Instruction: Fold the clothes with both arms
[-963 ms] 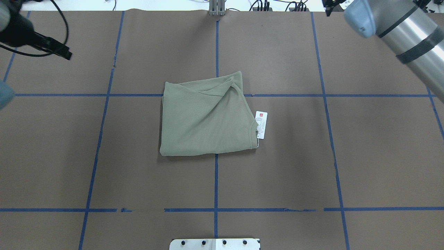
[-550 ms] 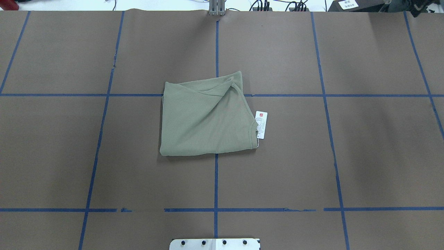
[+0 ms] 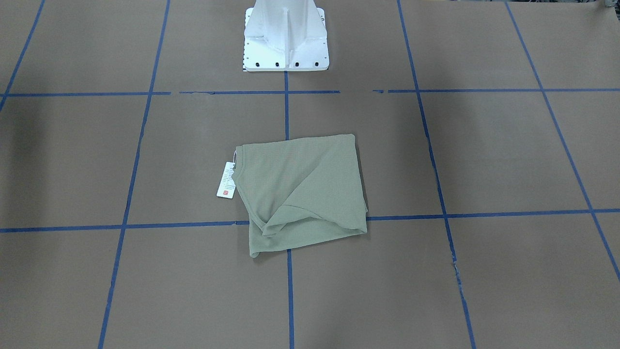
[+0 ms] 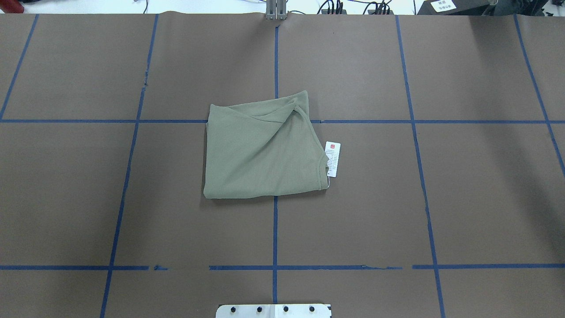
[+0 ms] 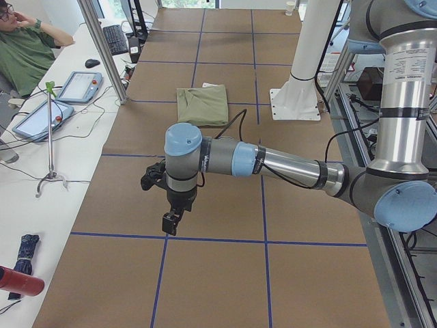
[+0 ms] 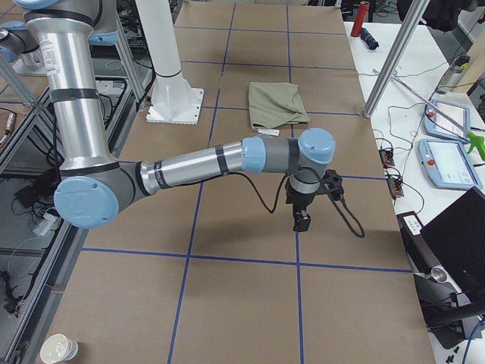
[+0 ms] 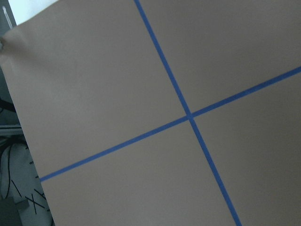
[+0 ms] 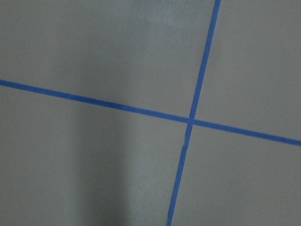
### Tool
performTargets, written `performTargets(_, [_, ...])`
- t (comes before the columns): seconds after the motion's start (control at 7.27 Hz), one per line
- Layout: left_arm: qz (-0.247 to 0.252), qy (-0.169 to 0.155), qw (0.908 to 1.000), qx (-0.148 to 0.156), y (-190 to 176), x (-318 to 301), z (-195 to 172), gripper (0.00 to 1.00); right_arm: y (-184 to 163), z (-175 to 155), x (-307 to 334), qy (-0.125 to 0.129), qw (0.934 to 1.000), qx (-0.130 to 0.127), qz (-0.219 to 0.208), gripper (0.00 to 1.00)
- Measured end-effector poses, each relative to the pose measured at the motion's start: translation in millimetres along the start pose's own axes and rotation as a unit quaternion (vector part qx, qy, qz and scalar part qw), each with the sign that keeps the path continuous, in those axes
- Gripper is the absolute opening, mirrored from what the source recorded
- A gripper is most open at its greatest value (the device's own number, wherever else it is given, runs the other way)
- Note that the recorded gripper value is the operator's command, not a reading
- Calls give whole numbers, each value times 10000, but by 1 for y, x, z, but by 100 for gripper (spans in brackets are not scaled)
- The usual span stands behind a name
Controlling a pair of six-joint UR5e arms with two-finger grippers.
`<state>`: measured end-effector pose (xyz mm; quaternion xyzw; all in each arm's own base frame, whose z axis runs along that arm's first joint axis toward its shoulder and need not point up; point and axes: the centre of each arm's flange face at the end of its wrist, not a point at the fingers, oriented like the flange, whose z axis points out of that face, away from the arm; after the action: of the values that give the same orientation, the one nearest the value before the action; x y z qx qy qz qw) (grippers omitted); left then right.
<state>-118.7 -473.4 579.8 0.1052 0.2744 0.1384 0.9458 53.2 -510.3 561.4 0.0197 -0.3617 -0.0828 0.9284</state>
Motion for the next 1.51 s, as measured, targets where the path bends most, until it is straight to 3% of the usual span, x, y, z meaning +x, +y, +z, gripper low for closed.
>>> performTargets(0.28, [-607, 546, 9966, -54, 33, -3, 21, 100, 45, 12, 8, -16, 9990, -29, 457, 100])
performTargets(0.55, [-988, 955, 9905, -27, 59, 3, 36, 100, 56, 18, 12, 73, 9975, 57, 706, 100])
performTargets(1.51, [-938, 999, 9905, 59, 56, 7, 32, 100, 58, 20, 12, 83, 9969, 87, 775, 100])
